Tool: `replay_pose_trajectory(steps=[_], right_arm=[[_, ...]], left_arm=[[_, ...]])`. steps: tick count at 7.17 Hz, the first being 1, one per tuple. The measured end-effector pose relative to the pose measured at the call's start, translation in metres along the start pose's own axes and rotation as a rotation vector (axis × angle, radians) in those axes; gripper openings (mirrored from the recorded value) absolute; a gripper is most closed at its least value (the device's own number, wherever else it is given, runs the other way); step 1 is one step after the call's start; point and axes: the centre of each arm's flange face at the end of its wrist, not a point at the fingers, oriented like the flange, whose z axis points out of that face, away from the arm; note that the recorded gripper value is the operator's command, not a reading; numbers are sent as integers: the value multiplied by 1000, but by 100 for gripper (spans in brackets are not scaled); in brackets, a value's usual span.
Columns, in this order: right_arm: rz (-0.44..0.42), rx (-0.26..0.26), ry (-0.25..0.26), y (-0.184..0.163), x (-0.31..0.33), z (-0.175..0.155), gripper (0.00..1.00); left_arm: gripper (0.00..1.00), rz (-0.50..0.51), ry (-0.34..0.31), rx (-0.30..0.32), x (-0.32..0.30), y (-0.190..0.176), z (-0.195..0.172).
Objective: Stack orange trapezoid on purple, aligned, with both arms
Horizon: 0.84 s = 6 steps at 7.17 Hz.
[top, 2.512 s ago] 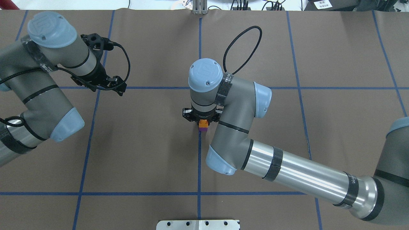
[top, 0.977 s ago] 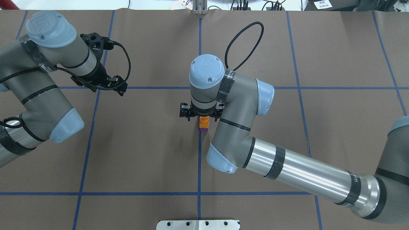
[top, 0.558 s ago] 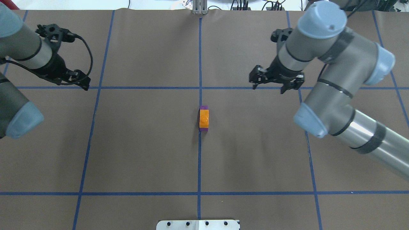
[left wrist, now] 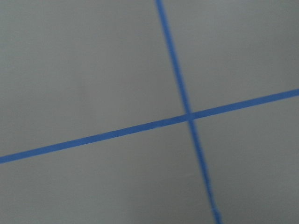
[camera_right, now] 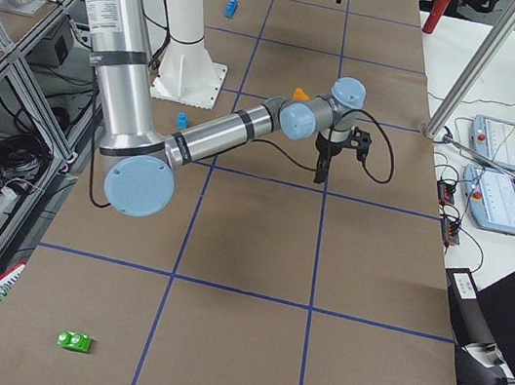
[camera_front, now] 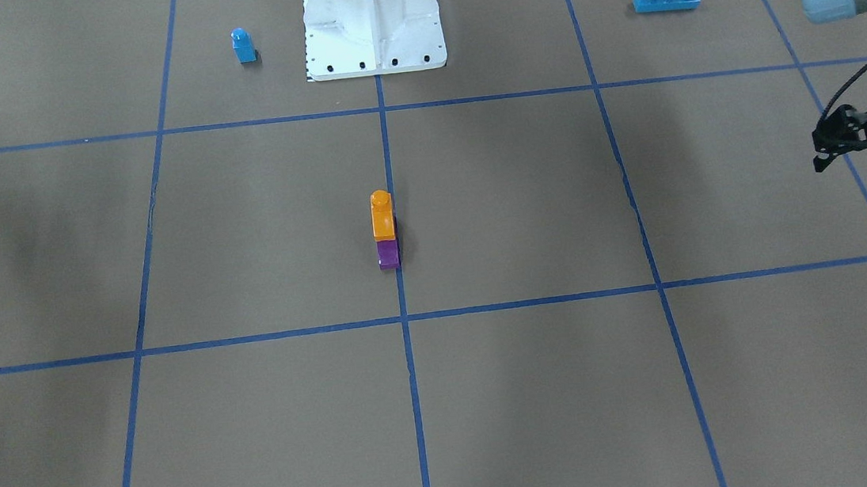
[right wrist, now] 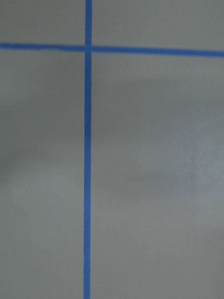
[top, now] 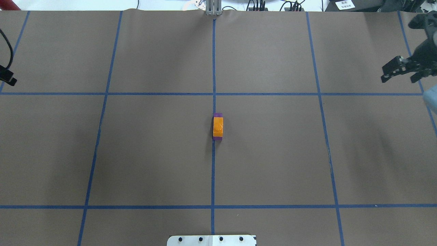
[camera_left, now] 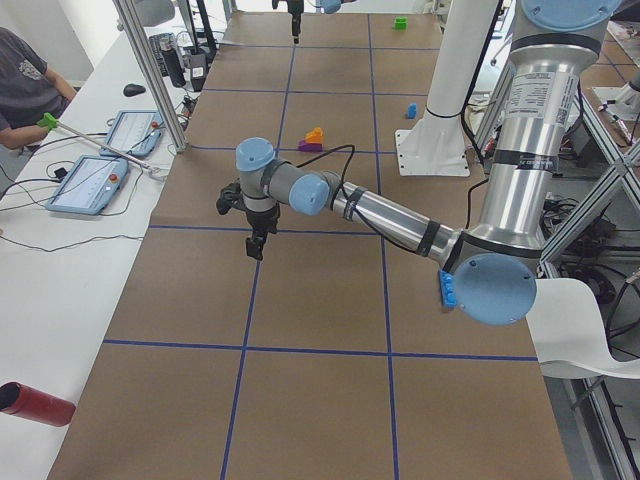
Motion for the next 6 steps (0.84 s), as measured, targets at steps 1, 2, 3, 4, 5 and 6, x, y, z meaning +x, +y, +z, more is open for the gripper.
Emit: replay_pose_trajectory(steps=[1, 2, 3, 4, 5, 6], right_arm=[[-10, -8, 5, -4, 51, -1, 100], [-24, -17, 8, -5, 94, -1, 100], [-39, -26, 11, -2, 127, 1, 100], [-48, -32, 13, 3, 148, 3, 100], [-48, -31, 13, 6, 158, 2, 100], [-49, -24, 13, 6, 162, -2, 100]], left_arm=[[100, 7, 5, -10, -48, 9, -1], [100, 23, 17, -15, -90, 18, -1], [100, 33, 21, -16, -114, 25, -2], [100, 33, 24, -19, -126, 29, -2], [100, 26, 24, -24, -131, 31, -1], [100, 19, 24, -28, -132, 32, 0]])
